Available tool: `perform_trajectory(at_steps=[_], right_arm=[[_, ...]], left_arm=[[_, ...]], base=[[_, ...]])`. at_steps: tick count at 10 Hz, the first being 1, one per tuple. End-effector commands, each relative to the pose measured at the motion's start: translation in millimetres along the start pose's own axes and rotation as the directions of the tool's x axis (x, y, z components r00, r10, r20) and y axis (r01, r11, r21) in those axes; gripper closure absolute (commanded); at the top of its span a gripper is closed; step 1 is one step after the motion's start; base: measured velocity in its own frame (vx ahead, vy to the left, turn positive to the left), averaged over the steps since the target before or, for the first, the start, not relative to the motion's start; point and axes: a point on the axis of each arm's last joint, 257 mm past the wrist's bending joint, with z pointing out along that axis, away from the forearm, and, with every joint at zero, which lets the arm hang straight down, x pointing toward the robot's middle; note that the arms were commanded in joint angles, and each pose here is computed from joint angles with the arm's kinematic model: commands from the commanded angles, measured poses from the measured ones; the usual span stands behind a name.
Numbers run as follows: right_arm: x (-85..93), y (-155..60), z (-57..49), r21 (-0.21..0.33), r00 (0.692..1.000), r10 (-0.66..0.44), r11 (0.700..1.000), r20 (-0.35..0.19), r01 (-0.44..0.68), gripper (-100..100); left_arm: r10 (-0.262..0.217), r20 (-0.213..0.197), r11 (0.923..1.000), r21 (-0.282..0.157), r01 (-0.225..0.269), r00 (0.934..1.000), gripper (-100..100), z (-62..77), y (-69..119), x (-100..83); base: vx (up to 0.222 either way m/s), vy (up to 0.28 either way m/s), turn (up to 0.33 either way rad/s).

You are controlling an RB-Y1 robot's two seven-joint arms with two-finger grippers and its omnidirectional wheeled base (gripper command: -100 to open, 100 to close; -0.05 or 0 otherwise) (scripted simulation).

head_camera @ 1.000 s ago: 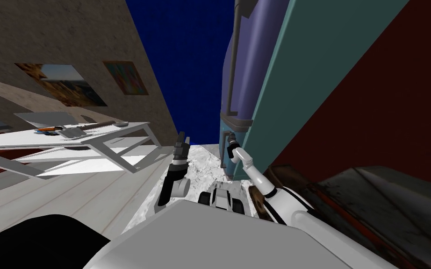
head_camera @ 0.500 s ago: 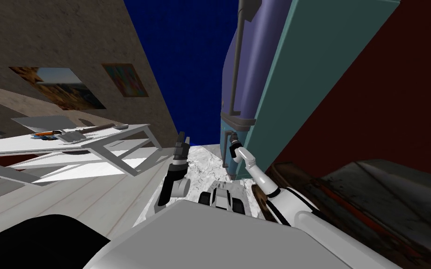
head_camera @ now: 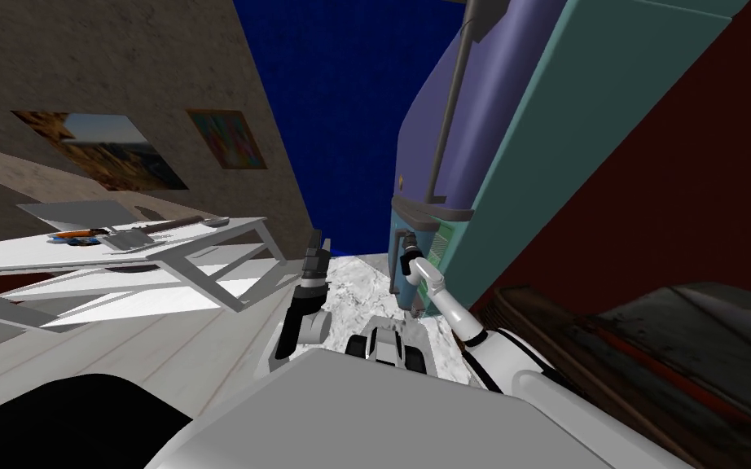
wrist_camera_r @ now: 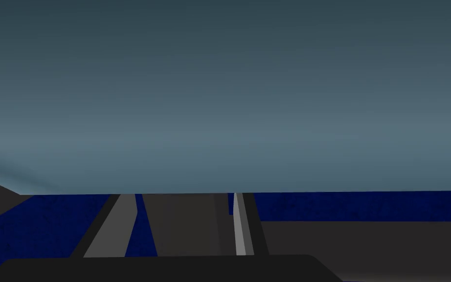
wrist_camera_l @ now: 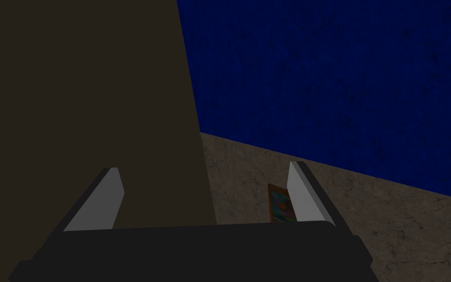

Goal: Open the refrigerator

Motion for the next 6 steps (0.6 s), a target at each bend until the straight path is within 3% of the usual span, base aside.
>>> perform_trajectory(at_steps=[1,6], right_arm=[[17.3,-8,4.4,0.016,0.998,-0.005,1.0,-0.058,0.006,100],[46.1,-8,2.9,0.016,0.987,-0.014,1.0,-0.161,0.017,100]], left_arm=[[0.0,0.0,1.0,0.0,0.0,1.0,0,0.0,0.0,0.0],[0.0,0.0,1.0,0.0,0.0,1.0,0,0.0,0.0,0.0]], base=[[0.019,0.303,-0.016],[0.036,0.322,-0.024]])
